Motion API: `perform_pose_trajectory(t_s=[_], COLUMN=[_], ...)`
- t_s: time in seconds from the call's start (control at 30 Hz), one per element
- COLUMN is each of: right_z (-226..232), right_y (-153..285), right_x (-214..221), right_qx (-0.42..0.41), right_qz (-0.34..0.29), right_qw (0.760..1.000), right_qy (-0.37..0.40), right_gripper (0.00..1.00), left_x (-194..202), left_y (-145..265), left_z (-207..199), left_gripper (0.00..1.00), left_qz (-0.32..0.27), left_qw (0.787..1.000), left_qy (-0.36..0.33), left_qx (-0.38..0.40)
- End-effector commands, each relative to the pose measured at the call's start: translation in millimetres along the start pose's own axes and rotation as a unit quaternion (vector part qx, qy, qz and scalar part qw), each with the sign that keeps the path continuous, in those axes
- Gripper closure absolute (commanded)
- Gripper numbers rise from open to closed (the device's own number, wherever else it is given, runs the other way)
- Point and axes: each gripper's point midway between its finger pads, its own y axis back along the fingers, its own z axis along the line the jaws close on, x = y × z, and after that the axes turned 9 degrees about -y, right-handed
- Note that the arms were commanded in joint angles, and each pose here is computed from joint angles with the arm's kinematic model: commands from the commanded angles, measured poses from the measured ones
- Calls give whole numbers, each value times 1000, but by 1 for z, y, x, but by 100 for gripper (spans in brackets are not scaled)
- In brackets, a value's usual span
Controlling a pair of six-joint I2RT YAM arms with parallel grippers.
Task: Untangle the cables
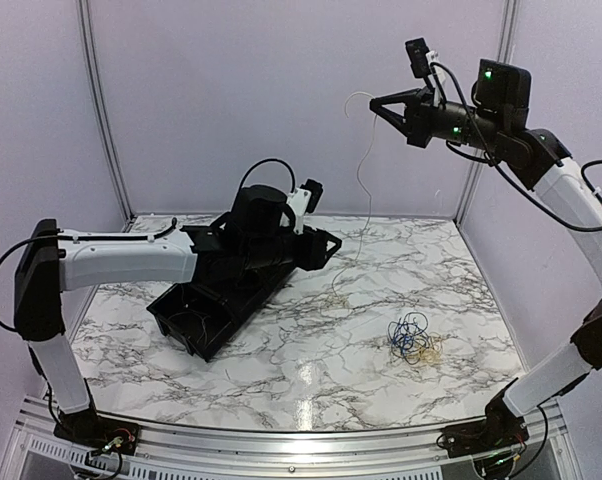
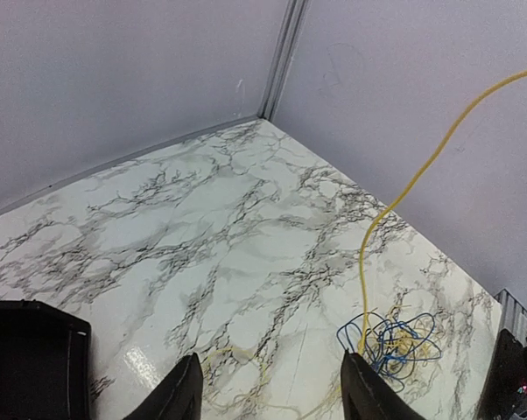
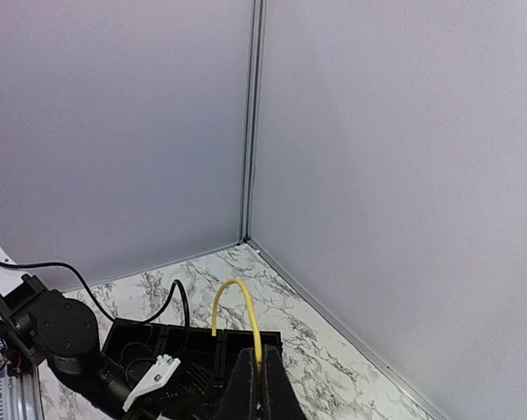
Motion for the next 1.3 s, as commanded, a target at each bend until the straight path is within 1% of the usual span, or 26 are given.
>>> perform_pose_trajectory(t_s=[0.0,0.17,0.23,0.37,0.43,0.5,0.6,0.63,0.67,0.7,0.8,0.83,0.87,0.9,0.93,1.0,1.07,1.17,1.23,1.27], right_z=[8,9,9,10,10,11,11,11,10,8,-15,-27,-43,-58,-71,-84,-85,-70,-52,-43], right_y=[2,3,4,6,8,8,9,9,9,10,19,24,28,36,40,46,46,44,37,34], right_x=[-11,-13,-13,-14,-15,-14,-13,-13,-12,-11,-6,0,16,21,45,79,115,156,178,187], right_qx=[-9,-9,-8,-7,-6,-6,-5,-5,-2,4,53,72,92,111,126,143,143,110,85,73], right_qz=[-12,-14,-14,-15,-15,-14,-12,-13,-12,-10,-5,-1,11,10,27,55,88,123,149,160], right_qw=[1000,1000,1000,1000,1000,1000,1000,1000,1000,1000,999,997,995,992,987,982,978,975,974,976], right_qy=[7,7,8,10,10,10,8,8,7,4,-11,-22,-43,-62,-93,-113,-124,-151,-149,-132], right_gripper=[100,100,100,100,100,100,100,100,100,100,100,100,100,100,100,100,100,100,99,97], left_x=[-23,-28,-26,-22,-21,-20,-23,-24,-26,-28,-40,-43,-47,-52,-55,-67,-77,-92,-98,-100], left_y=[-16,-35,-43,-58,-63,-69,-77,-79,-79,-79,-65,-57,-48,-38,-28,-4,20,56,74,81], left_z=[-25,-38,-40,-22,-14,-11,-8,-7,-5,-2,9,15,21,27,34,55,73,94,109,115], left_gripper=[43,44,46,51,56,63,74,81,84,89,99,100,100,100,100,100,100,100,100,100], left_qz=[-28,-31,-29,-28,-29,-28,-31,-31,-33,-35,-46,-50,-53,-59,-63,-79,-95,-121,-135,-139], left_qw=[998,995,995,998,999,998,998,998,998,997,997,997,996,995,994,991,988,982,977,975], left_qy=[-6,2,6,18,23,27,30,31,34,38,52,59,69,77,85,102,115,132,146,150], left_qx=[62,97,100,54,41,45,52,53,52,49,31,22,15,11,6,-22,-42,-63,-76,-81])
